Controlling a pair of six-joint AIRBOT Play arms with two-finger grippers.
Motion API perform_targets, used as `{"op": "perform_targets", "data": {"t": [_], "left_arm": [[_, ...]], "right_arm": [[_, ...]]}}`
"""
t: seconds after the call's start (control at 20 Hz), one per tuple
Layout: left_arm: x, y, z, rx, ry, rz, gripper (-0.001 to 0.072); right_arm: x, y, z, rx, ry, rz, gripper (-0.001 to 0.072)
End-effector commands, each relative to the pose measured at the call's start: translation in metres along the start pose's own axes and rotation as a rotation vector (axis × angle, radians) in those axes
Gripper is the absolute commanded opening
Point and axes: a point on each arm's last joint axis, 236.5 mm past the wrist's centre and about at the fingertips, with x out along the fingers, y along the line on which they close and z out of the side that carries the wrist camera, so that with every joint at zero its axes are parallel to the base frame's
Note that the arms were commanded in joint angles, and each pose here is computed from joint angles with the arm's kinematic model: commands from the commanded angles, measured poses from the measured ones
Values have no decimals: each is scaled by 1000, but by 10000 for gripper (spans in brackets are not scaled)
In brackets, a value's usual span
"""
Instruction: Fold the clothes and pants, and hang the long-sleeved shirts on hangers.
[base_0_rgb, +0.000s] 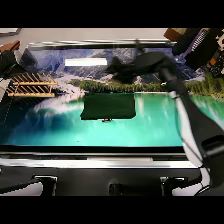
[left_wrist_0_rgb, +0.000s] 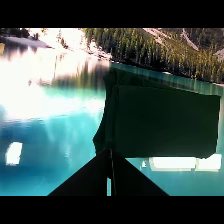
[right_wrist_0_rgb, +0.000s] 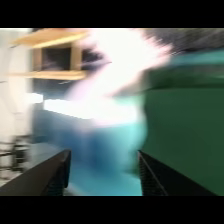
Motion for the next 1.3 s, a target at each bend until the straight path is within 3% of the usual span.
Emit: {"op": "perform_targets", "data": {"t": [0.0,0.15,0.35,0.7,0.9,1.1,1.2,1.25], "left_arm": [[0,0,0,0,0,0,20],[0,0,0,24,0,1,20],[1,0,0,48,1,1,20],[6,2,0,43,11,2,20],[9,4,0,40,18,2,20],[10,5,0,38,22,3,20],[12,5,0,37,24,3,20],[12,5,0,37,25,3,20]], "right_arm": [[-72,-97,23,-75,57,-152,498],[-91,-175,27,14,74,-168,498],[-55,-235,-18,116,208,-78,538],[24,-242,-60,158,310,68,540],[49,-244,-73,152,330,50,528],[62,-242,-65,141,280,34,446],[67,-235,-66,136,278,40,294],[69,-231,-67,137,277,49,160]]}}
